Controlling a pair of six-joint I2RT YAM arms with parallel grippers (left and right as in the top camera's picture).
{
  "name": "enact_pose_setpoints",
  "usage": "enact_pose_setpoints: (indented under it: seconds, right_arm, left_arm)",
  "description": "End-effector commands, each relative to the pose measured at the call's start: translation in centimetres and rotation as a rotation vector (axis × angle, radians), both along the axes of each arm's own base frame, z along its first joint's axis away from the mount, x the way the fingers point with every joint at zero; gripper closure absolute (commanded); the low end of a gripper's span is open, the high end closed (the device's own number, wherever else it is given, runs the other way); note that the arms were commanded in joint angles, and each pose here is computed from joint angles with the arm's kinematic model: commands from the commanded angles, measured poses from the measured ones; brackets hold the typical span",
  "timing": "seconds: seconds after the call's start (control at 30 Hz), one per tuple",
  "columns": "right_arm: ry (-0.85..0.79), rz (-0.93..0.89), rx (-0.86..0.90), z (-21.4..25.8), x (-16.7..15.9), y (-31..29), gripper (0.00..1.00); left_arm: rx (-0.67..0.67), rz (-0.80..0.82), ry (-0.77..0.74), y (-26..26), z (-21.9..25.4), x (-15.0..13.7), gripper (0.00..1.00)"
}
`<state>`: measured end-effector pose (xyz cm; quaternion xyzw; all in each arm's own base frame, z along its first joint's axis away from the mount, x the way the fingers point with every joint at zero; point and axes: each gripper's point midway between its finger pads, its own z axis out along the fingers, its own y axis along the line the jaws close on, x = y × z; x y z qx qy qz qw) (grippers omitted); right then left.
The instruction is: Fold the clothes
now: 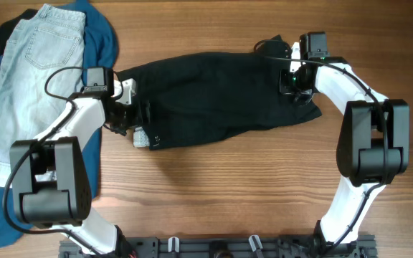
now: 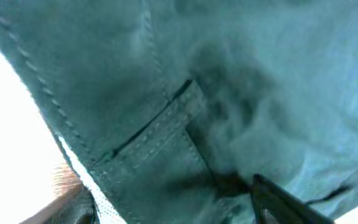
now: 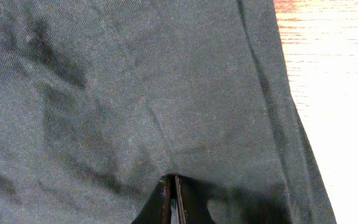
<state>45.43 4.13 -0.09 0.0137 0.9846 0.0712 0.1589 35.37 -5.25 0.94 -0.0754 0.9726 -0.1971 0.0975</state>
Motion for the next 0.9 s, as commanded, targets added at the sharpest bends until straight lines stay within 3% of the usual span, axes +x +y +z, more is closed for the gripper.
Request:
enact_pose_setpoints:
  seconds: [0.0, 0.1, 0.23, 0.37, 0.57, 0.7, 0.8, 0.87]
  right_arm:
    - [0.069, -0.017, -0.019, -2.8, -1.0, -0.3, 0.95]
    - [0.071, -0.016, -0.016, -2.8, -1.1, -0.3, 0.95]
    - [0.093, -0.013, -0.010, -3.0, -1.6, -0.2, 0.95]
    - [0.092, 0.053, 0.107, -1.6, -2.0, 2.0, 0.90]
    - [-0.048, 0.130, 0.306, 5.9, -1.1, 5.4, 0.83]
    - [-0.140, 0.192, 0.364, 10.5, -1.3, 6.5, 0.67]
    - [-0.122, 0.179, 0.369, 11.0, -2.0, 6.5, 0.67]
    - [-0.093, 0.176, 0.370, 10.5, -2.5, 6.6, 0.76]
  left_arm:
    - [0.096, 0.113, 0.093, 1.8, -2.4, -1.0, 0.52]
    - [0.097, 0.115, 0.061, 1.9, -2.3, -0.3, 0.96]
    - [0.094, 0.120, 0.018, 1.9, -1.0, 0.7, 0.96]
    - [0.094, 0.122, -0.043, 1.9, 3.3, 1.8, 0.96]
    - [0.088, 0.129, -0.193, 1.9, 9.9, 2.1, 0.96]
    - [0.085, 0.136, -0.255, 1.9, 13.1, 1.2, 0.96]
    - [0.085, 0.136, -0.259, 1.9, 14.4, 0.5, 0.96]
    - [0.086, 0.134, -0.247, 1.9, 15.3, 0.3, 0.96]
